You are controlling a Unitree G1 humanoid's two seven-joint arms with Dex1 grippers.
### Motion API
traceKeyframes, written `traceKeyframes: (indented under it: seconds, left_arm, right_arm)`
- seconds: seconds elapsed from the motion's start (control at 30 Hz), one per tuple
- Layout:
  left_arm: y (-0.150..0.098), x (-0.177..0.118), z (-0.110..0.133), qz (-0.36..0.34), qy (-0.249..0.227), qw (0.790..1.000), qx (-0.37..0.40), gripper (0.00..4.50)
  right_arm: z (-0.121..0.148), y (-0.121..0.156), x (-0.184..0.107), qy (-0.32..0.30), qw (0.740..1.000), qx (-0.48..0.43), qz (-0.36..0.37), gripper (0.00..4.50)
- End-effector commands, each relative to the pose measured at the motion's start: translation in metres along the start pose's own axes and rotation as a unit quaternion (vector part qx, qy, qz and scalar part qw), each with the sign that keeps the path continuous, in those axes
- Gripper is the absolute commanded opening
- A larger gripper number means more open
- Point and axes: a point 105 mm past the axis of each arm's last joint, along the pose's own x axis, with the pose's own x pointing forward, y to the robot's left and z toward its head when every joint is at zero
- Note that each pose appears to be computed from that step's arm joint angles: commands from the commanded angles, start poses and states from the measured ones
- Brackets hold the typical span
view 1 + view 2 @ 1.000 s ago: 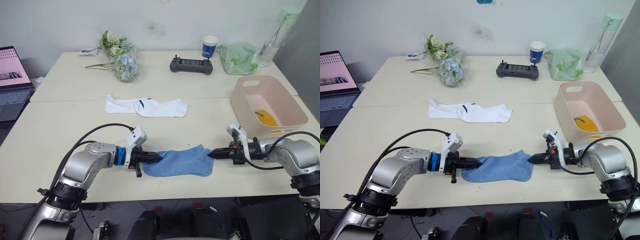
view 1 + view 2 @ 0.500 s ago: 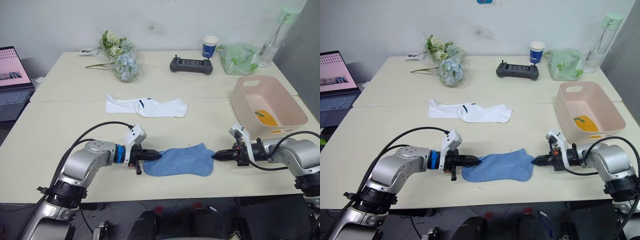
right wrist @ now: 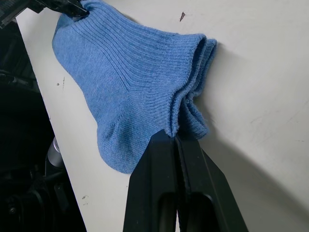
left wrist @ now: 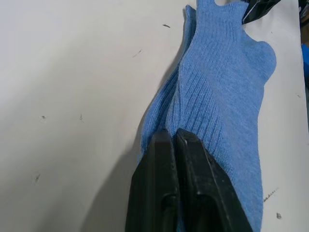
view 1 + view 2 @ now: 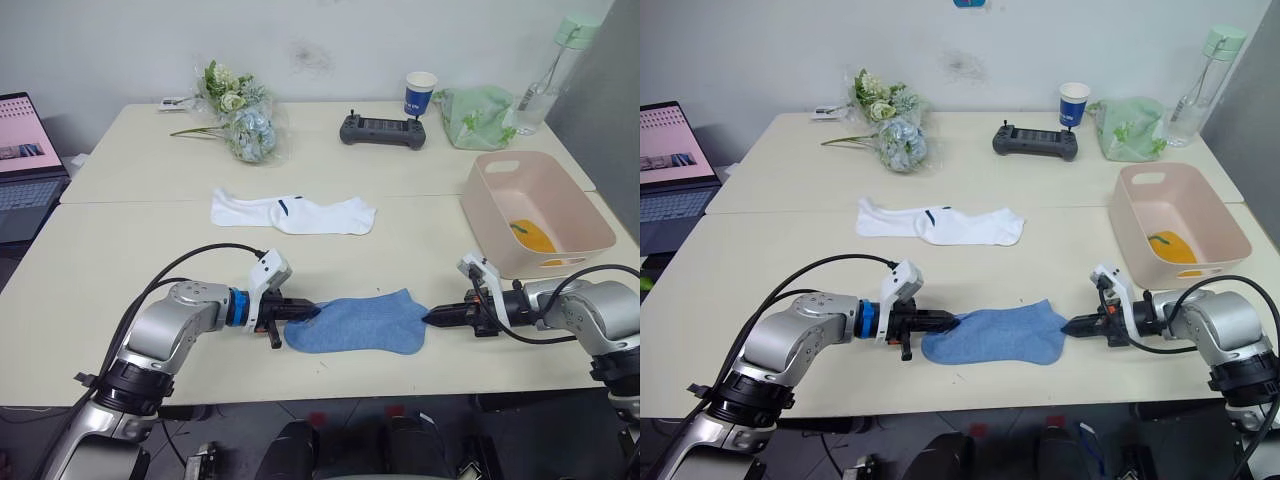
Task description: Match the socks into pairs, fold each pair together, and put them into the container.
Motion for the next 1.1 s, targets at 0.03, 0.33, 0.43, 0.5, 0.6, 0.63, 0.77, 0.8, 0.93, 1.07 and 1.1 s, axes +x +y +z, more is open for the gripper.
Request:
traceKeyframes:
  seconds: [0.03,0.33,0.43,0.5,0.6,0.63,0.77,0.8,0.93,1.07,1.1]
  left_arm:
    - [-0.003,-0.005,0.01,-0.011,-0.012,1.0,0.015,1.24]
    - [0.022,-0.048,0.028,0.058,-0.052,0.997,0.014,4.04]
    - [0.02,-0.064,0.044,0.08,-0.089,0.992,0.047,4.5]
    - [0.013,-0.063,0.051,0.078,-0.103,0.989,0.074,4.5]
    - [-0.005,-0.044,0.059,0.06,-0.112,0.981,0.144,4.31]
    - [-0.008,-0.04,0.06,0.057,-0.115,0.979,0.161,4.11]
    - [-0.027,-0.012,0.054,0.032,-0.104,0.965,0.238,2.91]
    - [-0.031,-0.006,0.05,0.027,-0.098,0.961,0.256,2.59]
    - [-0.029,0.009,0.034,0.058,-0.104,0.956,0.266,1.27]
    - [-0.013,0.012,-0.001,0.109,-0.075,0.955,0.266,0.03]
    - [-0.01,0.011,-0.005,0.115,-0.071,0.955,0.264,0.03]
  right_arm:
    - [0.01,0.006,-0.003,-0.013,1.0,-0.02,0.007,0.0]
    - [0.023,-0.002,-0.022,-0.035,0.994,-0.1,-0.038,1.73]
    - [0.041,0.008,-0.036,-0.061,0.983,-0.166,-0.045,2.4]
    - [0.052,0.017,-0.037,-0.08,0.975,-0.205,-0.041,2.4]
    - [0.064,0.036,-0.02,-0.104,0.949,-0.294,-0.033,2.43]
    - [0.065,0.039,-0.015,-0.108,0.944,-0.312,-0.031,2.45]
    - [0.062,0.056,0.018,-0.128,0.923,-0.362,-0.008,1.83]
    - [0.06,0.059,0.026,-0.132,0.918,-0.373,-0.006,1.51]
    - [0.047,0.053,0.047,-0.13,0.911,-0.39,-0.022,0.07]
    - [0.023,0.029,0.054,-0.106,0.915,-0.384,-0.059,0.0]
    - [0.02,0.025,0.054,-0.103,0.915,-0.384,-0.065,0.0]
